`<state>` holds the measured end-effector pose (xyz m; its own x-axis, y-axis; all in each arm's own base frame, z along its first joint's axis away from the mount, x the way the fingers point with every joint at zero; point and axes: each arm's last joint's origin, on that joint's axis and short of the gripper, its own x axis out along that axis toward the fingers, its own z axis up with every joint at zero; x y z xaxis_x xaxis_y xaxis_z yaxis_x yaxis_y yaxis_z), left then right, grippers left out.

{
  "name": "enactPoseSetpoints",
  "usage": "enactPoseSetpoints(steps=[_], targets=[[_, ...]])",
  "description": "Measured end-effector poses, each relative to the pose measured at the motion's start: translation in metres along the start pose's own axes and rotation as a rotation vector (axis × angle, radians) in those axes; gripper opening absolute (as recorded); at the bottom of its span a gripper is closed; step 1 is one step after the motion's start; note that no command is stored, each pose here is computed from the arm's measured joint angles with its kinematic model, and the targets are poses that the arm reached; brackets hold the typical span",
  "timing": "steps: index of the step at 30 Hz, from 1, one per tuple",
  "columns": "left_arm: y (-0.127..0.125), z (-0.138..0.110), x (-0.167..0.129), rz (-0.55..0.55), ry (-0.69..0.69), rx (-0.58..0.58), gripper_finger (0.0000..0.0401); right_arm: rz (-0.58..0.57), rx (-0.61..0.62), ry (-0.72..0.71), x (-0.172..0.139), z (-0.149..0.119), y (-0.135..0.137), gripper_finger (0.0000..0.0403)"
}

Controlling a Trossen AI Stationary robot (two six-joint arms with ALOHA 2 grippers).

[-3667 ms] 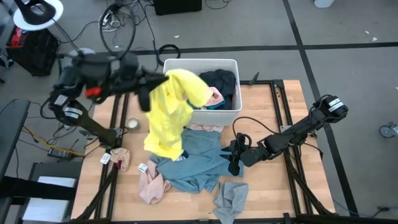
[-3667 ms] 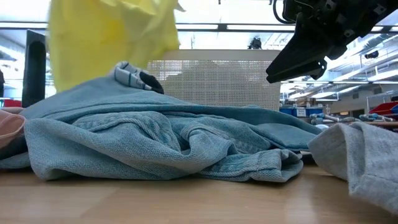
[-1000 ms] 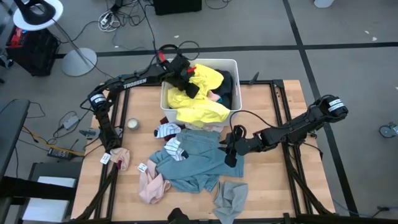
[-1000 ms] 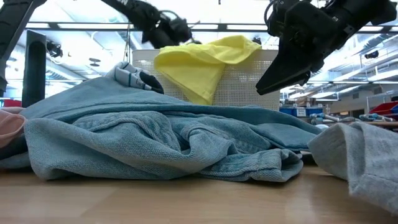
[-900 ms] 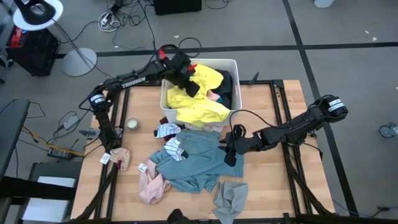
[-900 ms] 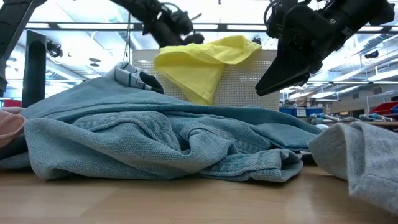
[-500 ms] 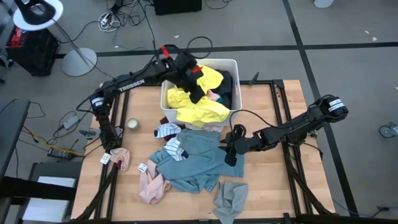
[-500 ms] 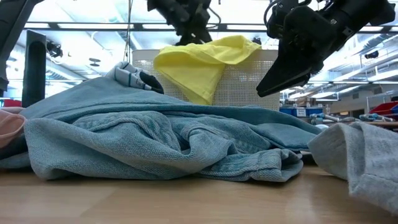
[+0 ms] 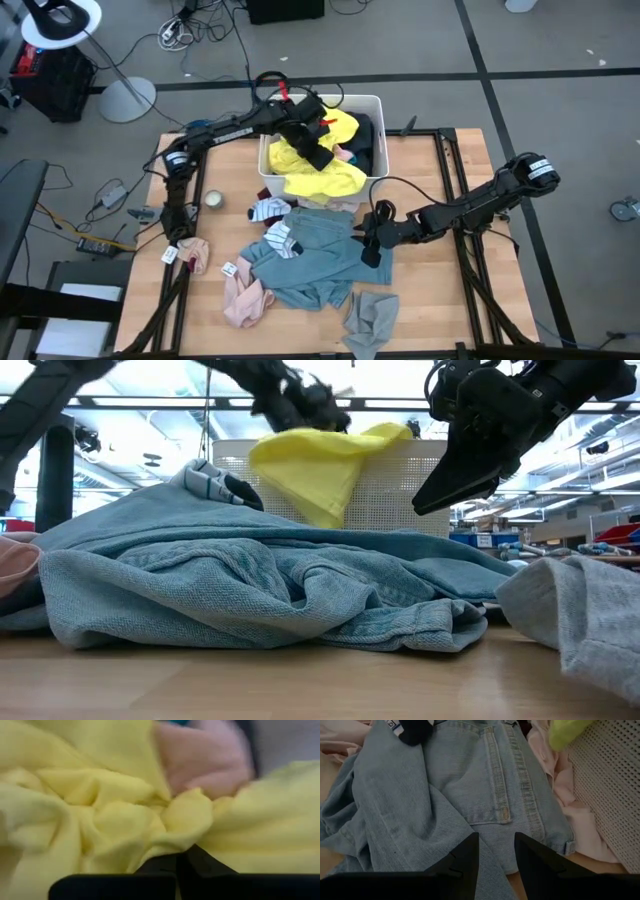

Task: Sort clothes
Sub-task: Put the yellow cloth into the white laundry bin

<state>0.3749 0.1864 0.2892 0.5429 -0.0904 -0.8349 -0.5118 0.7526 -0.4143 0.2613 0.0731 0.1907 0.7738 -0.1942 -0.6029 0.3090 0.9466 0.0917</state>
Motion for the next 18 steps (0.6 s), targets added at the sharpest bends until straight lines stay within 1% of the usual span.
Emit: enactPoseSetpoints(steps=[4,9,11,16,18], targets=[[0.02,0.003,0.035,-0.012,0.084,-0.069,0.0002,0.0,0.0,0.0,0.0,0.0,0.0,0.0126],[0.041,0.001,0.074,0.012,0.167,-0.139,0.0001,-0.001,0.0,0.001,0.0,0.0,0.0,0.0126],[0.045,0.0,0.084,0.032,0.18,-0.159,0.0001,-0.001,0.0,0.001,0.0,0.0,0.0,0.0126],[0.048,0.0,0.09,0.059,0.18,-0.16,0.0001,-0.001,-0.001,0.001,0.0,0.0,0.0,0.0126],[0.044,0.002,0.083,0.056,0.167,-0.152,0.0001,-0.001,0.0,0.0,0.0,0.0,0.0,0.0126]])
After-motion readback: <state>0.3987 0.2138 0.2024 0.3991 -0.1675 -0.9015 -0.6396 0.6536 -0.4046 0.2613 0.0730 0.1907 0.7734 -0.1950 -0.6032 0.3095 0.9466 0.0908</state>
